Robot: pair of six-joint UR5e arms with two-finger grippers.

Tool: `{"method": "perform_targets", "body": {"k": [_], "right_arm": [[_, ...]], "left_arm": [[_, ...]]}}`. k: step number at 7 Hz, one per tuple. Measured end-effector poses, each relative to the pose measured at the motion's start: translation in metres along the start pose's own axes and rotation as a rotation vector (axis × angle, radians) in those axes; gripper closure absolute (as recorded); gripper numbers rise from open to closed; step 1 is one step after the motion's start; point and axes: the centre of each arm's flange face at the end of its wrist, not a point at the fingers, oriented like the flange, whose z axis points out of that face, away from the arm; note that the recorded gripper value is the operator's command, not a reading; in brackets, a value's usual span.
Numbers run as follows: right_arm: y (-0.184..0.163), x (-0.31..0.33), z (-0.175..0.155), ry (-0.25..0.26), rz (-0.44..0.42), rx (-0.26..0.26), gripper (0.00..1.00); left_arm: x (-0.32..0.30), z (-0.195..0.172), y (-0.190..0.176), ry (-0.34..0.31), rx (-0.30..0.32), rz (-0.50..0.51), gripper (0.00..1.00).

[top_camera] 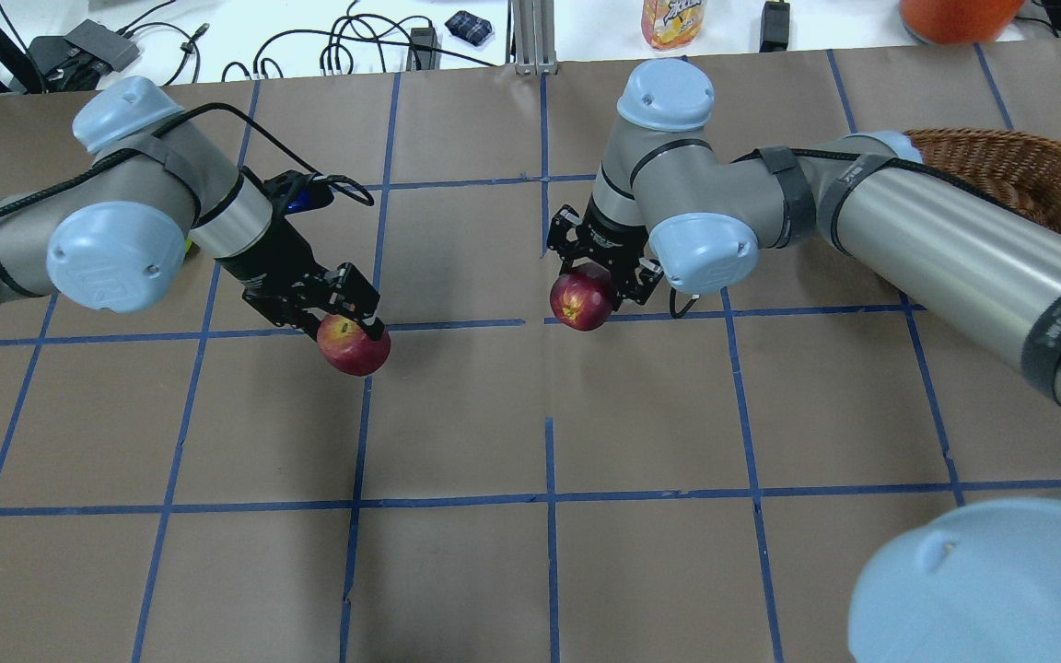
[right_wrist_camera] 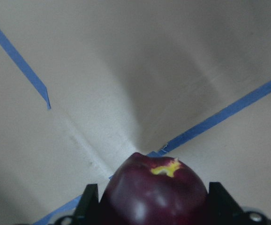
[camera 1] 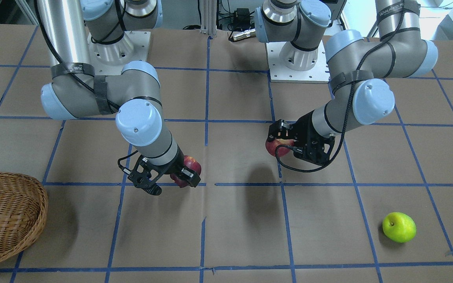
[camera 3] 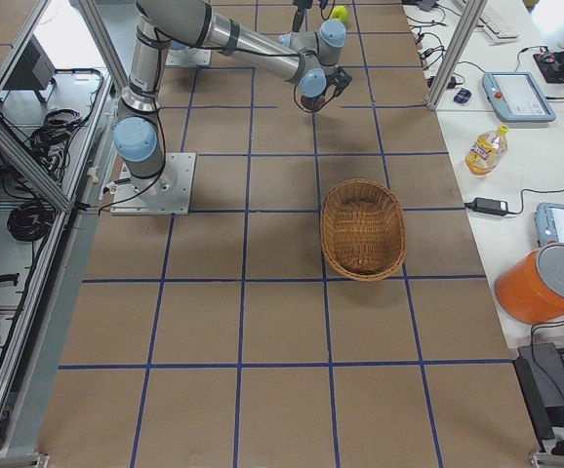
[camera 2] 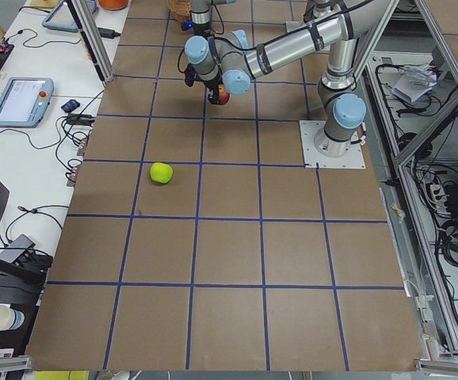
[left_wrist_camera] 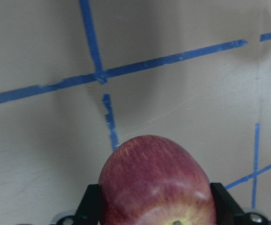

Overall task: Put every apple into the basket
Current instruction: 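Carry the dark apple basketward with the right while the left sets down the red apple, then release the dark apple into the basket while the left reaches the green apple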

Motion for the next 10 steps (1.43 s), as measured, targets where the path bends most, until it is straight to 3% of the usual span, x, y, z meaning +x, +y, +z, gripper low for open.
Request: {"method": "perform_targets", "body": {"k": [2,4,5,6,7,8,9,10], "right_arm": [[-0.046,0.058,-0.060,0.108,-0.092,0.107,1.00],[-0.137,0.164,-0.107,0.169,-0.096,0.163,1.00],[-0.174,0.216,-0.119,0.196,-0.152,0.188,1.00],[-0.207,0.265,-0.129,0.217,-0.233,0.216,1.00],[-0.237,0.312,-0.131,0.236,-0.292,0.229,1.00],[-0.270,0.350,-0.127,0.256,-0.341,0.260,1.00],[-0.300,0.368,-0.121,0.275,-0.375,0.300,1.00],[-0.328,0.376,-0.111,0.285,-0.393,0.322,1.00]], "left_arm": [[0.062,0.034,0.000,-0.035,0.039,-0.035,0.73],[0.133,0.083,0.004,-0.071,0.097,-0.022,0.70],[0.155,0.106,0.005,-0.093,0.105,-0.010,0.06],[0.167,0.120,0.003,-0.100,0.117,-0.017,0.00],[0.172,0.126,0.001,-0.101,0.129,-0.026,0.00],[0.172,0.113,-0.006,-0.097,0.159,-0.031,0.00],[0.155,0.079,-0.022,-0.096,0.175,-0.052,0.00],[0.108,0.025,-0.041,-0.106,0.146,-0.073,0.00]]}}
